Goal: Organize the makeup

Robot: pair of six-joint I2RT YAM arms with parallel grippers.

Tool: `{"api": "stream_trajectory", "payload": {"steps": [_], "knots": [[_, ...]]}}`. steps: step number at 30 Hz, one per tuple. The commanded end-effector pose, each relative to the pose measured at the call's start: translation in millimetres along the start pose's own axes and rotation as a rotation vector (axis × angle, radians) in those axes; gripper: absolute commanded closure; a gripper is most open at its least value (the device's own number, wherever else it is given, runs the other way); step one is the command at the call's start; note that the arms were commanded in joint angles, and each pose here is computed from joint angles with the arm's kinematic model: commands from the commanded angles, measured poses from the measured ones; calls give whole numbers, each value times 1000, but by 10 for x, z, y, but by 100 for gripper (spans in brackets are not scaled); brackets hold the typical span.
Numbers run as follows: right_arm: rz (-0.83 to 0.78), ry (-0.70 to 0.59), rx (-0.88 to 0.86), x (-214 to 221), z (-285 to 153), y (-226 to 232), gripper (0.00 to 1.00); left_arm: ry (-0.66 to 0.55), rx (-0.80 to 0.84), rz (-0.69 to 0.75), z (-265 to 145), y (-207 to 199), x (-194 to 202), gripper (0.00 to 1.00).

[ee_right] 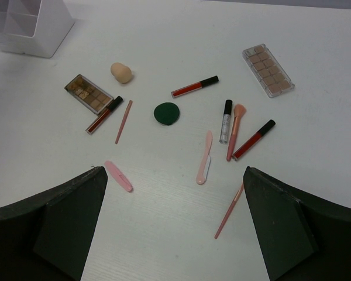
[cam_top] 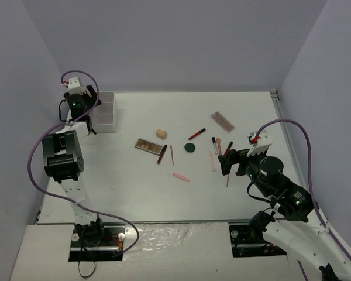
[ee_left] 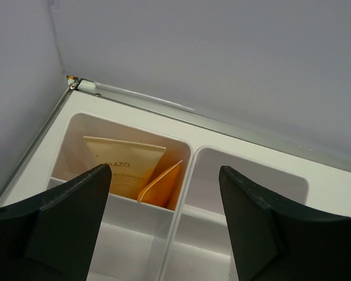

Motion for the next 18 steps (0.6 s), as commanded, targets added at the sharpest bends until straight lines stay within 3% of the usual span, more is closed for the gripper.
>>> {"api": "stream_trajectory", "payload": {"steps": [1, 6, 10, 14, 18], "knots": [[22, -63, -28, -127, 44, 70, 0, -238, 17, -32, -433, -119, -1239, 26], [50, -54, -16, -125, 66, 79, 0, -134, 58, -8, -952, -457, -1555, 15], [63, -9, -12, -56, 151, 106, 0, -48, 186, 61, -1390, -873, -1603, 14], [109, 40, 34, 44, 284, 113, 0, 116, 318, 60, -1872, -1297, -1394, 14], [141, 97, 97, 127, 502, 138, 0, 273, 368, 43, -2322, -1394, -1158, 14]]}}
Point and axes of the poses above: each gripper's point midway between its finger pads, its own z axis out along the fingers, its own y axis along the line the jaws close on, x = y × z, the point moved 7 cm from there along -z, back along the fingers, and after that the axes turned 8 degrees about z, right-handed, at the moved point
